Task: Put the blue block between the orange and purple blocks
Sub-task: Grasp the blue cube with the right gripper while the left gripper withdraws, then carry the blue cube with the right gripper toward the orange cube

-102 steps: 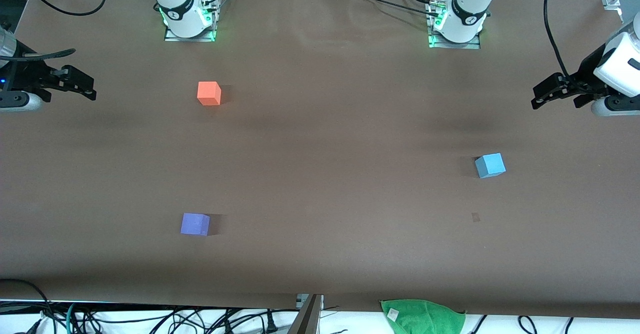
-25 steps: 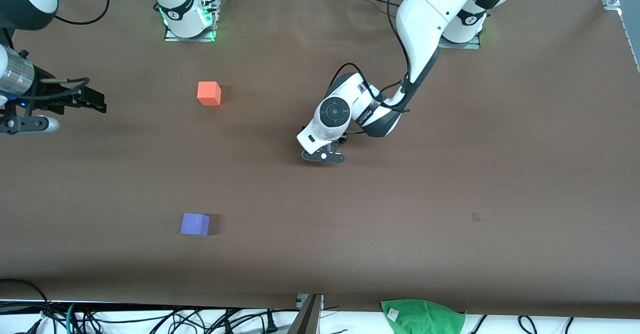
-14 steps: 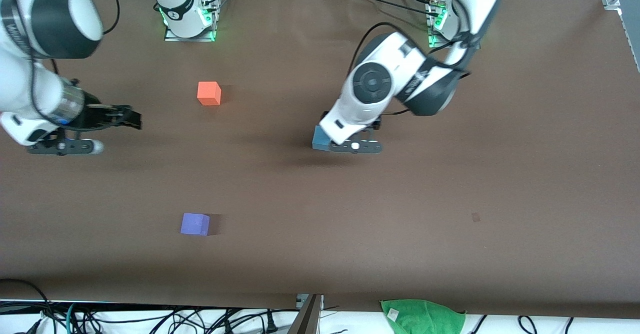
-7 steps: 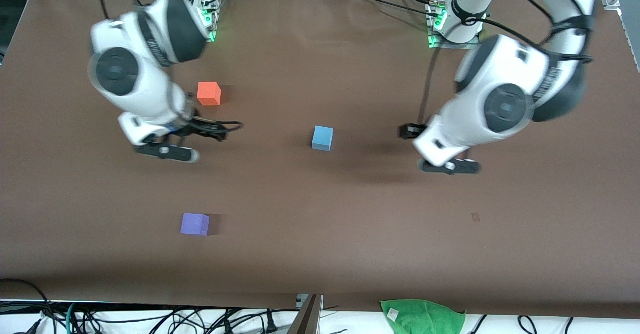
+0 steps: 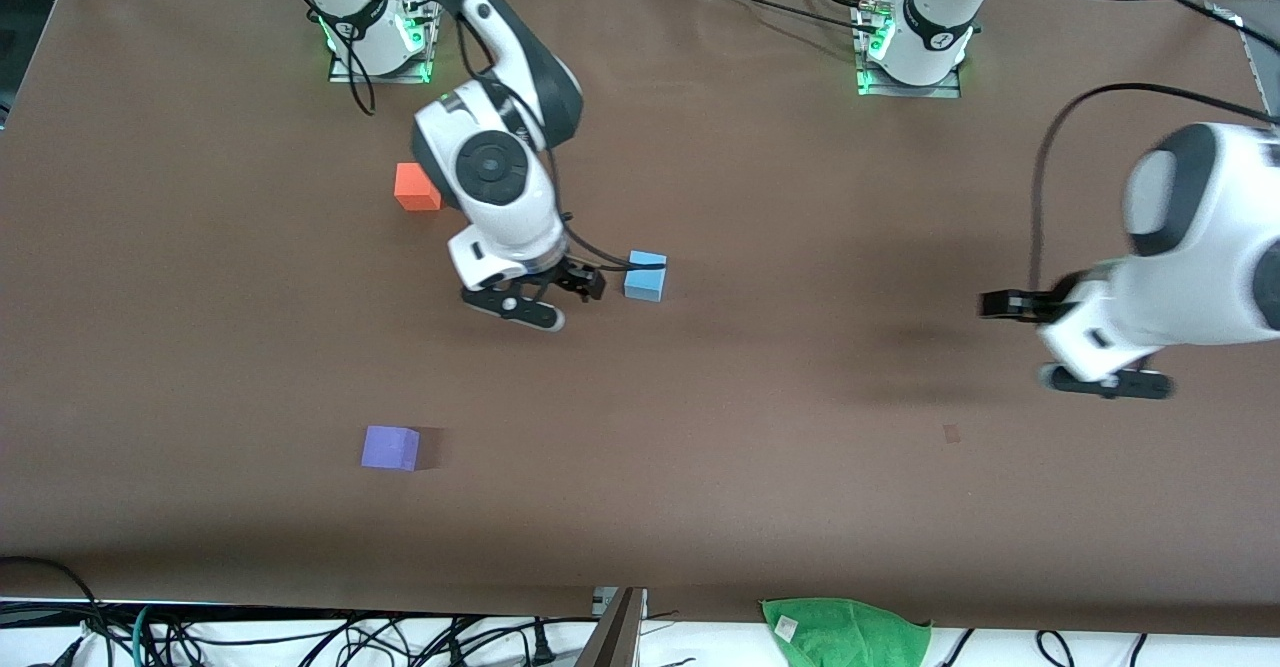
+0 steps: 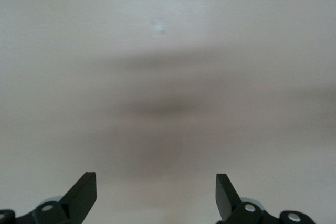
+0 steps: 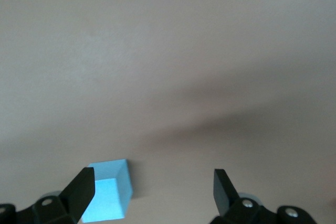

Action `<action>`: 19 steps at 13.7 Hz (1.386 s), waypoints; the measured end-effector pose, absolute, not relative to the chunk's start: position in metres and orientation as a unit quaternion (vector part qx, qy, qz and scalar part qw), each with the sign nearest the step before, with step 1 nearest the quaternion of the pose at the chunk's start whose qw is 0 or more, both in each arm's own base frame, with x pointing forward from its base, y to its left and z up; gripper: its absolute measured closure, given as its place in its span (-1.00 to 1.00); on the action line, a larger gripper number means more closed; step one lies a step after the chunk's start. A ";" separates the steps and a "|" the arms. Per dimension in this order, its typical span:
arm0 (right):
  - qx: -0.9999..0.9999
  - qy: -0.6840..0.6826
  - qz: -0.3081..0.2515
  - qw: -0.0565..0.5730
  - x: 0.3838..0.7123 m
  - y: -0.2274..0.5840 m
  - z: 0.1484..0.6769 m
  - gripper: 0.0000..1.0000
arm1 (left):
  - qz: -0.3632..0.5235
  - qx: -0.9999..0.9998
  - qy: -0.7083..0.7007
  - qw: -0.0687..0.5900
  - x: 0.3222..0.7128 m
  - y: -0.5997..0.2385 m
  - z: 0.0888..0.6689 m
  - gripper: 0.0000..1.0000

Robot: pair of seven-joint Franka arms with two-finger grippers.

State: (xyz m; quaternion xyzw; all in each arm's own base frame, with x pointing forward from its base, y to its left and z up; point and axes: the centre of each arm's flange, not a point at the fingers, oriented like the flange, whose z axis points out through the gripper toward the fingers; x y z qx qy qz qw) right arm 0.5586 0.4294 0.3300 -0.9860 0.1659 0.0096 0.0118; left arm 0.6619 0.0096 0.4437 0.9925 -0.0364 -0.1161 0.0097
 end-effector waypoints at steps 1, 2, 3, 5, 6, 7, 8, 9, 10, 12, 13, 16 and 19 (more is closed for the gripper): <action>-0.985 0.174 0.006 0.016 0.556 0.444 0.322 -1.00 | -0.110 0.993 -0.034 0.012 0.660 0.029 0.445 -1.00; -0.984 0.178 0.003 0.021 0.552 0.456 0.314 -1.00 | -0.104 0.994 -0.032 0.012 0.658 0.036 0.445 -1.00; -0.984 0.179 0.000 0.025 0.549 0.468 0.306 -1.00 | -0.096 0.995 -0.030 0.010 0.654 0.035 0.443 -1.00; -0.984 0.174 -0.005 0.030 0.545 0.482 0.292 -1.00 | -0.072 0.997 -0.009 0.003 0.641 0.016 0.437 -1.00; -0.985 0.171 -0.008 0.033 0.543 0.487 0.285 -1.00 | -0.065 0.998 -0.002 0.000 0.630 0.001 0.434 -1.00; -0.985 0.168 -0.010 0.035 0.541 0.492 0.279 -1.00 | -0.064 0.998 0.000 -0.005 0.618 -0.014 0.435 -1.00; -0.986 0.163 -0.010 0.036 0.536 0.497 0.271 -1.00 | -0.065 0.998 -0.003 -0.010 0.607 -0.023 0.439 -1.00; -0.987 0.157 -0.009 0.035 0.531 0.503 0.263 -1.00 | -0.064 0.998 -0.004 -0.015 0.596 -0.026 0.445 -1.00; -0.988 0.151 -0.010 0.033 0.526 0.509 0.255 -1.00 | -0.063 0.998 -0.004 -0.020 0.585 -0.027 0.451 -1.00; -0.990 0.139 -0.012 0.026 0.518 0.517 0.239 -1.00 | -0.064 0.997 -0.009 -0.029 0.566 -0.023 0.467 -1.00; -0.990 0.137 -0.011 0.022 0.516 0.518 0.232 -1.00 | -0.066 0.997 -0.011 -0.030 0.560 -0.019 0.476 -1.00; -0.991 0.135 -0.007 0.017 0.513 0.520 0.219 -1.00 | -0.061 0.998 0.003 -0.021 0.553 0.003 0.493 -1.00; -0.991 0.130 -0.004 0.012 0.507 0.523 0.208 -1.00 | -0.068 0.998 0.018 -0.007 0.547 0.019 0.499 -1.00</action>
